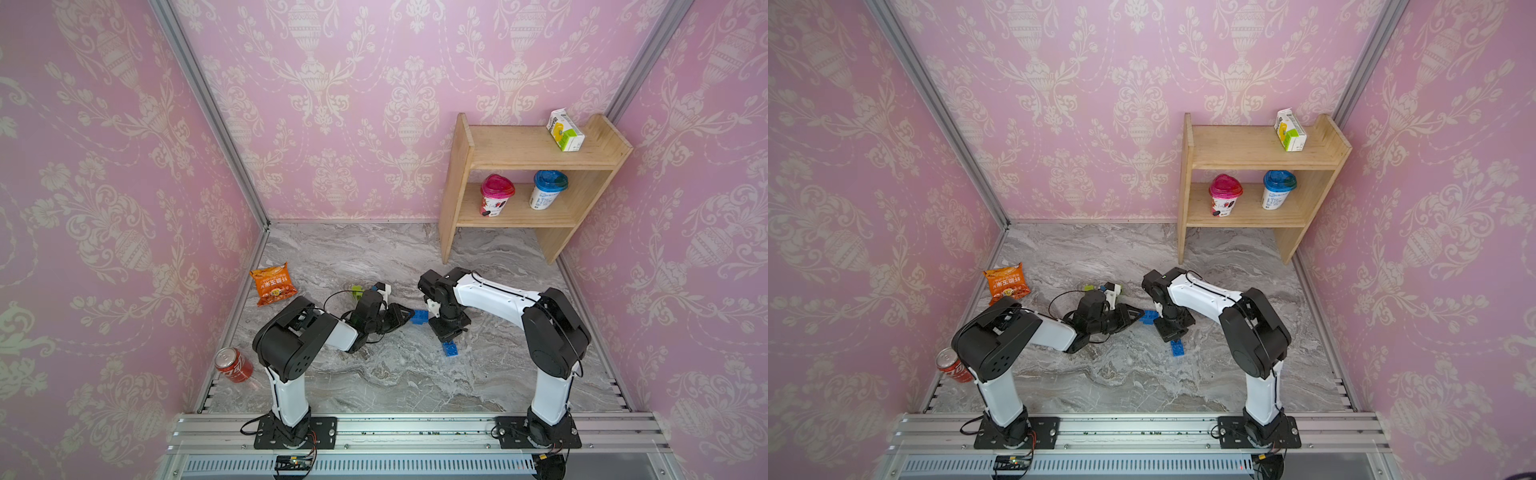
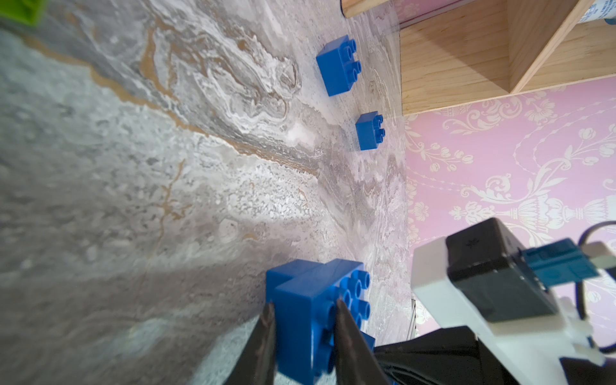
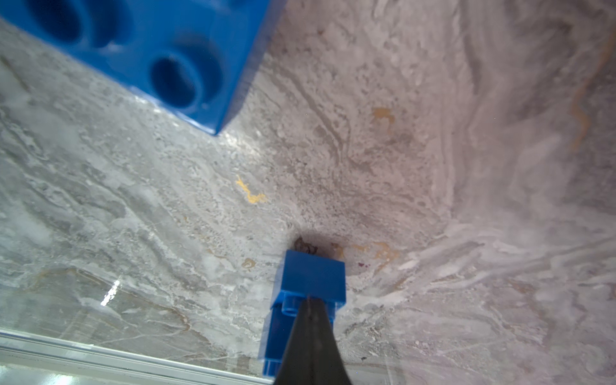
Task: Assemble the letter v with lego
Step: Adjust the lego brick at the center of the board.
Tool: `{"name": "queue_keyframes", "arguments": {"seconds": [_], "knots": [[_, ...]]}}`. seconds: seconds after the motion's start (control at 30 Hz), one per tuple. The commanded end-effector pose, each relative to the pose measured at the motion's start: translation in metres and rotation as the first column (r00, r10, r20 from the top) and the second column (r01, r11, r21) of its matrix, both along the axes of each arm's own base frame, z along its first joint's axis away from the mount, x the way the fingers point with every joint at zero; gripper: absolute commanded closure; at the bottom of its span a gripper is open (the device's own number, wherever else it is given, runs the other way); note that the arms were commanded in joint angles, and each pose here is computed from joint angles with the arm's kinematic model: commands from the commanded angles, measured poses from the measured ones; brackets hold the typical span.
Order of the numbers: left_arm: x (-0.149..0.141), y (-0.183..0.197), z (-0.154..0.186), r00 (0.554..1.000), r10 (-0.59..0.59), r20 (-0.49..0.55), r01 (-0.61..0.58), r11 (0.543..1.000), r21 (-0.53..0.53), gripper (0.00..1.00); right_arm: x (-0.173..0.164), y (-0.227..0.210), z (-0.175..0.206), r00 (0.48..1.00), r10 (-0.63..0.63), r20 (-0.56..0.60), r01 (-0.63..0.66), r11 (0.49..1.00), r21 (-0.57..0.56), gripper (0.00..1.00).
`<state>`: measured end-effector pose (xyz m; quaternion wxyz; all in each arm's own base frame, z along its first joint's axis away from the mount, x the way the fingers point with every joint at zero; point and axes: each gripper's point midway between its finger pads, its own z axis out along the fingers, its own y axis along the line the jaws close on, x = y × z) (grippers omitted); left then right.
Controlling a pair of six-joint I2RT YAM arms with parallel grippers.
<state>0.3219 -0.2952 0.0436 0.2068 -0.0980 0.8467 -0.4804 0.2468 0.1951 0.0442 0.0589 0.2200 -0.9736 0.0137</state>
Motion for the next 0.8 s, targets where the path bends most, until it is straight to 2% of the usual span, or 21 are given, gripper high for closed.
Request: {"name": "queue_keyframes", "arguments": {"seconds": [0.0,0.27,0.4,0.53,0.77], "knots": [[-0.010,0.006,-0.021,0.998,-0.010,-0.058,0.013,0.999,0.039,0.72,0.009,-0.001,0.000,1.000,0.008,0.013,-0.008,1.000,-0.010,1.00],[-0.011,0.006,-0.023,0.998,-0.010,-0.063,0.012,0.999,0.031,0.73,0.023,0.000,0.007,0.998,-0.023,0.051,0.021,0.999,0.043,1.00],[-0.011,0.006,-0.022,0.998,-0.010,-0.060,0.012,0.999,0.030,0.73,0.030,-0.009,0.035,0.988,-0.065,0.142,0.058,0.997,0.056,1.00],[-0.010,0.006,-0.020,0.998,-0.009,-0.055,0.011,1.000,0.029,0.73,0.007,-0.010,0.053,0.984,-0.076,0.162,0.066,0.995,0.068,1.00],[-0.010,0.006,-0.022,0.998,-0.011,-0.056,0.013,0.999,0.033,0.73,-0.024,-0.003,0.035,0.991,-0.088,0.102,0.081,0.994,0.077,1.00]]}}
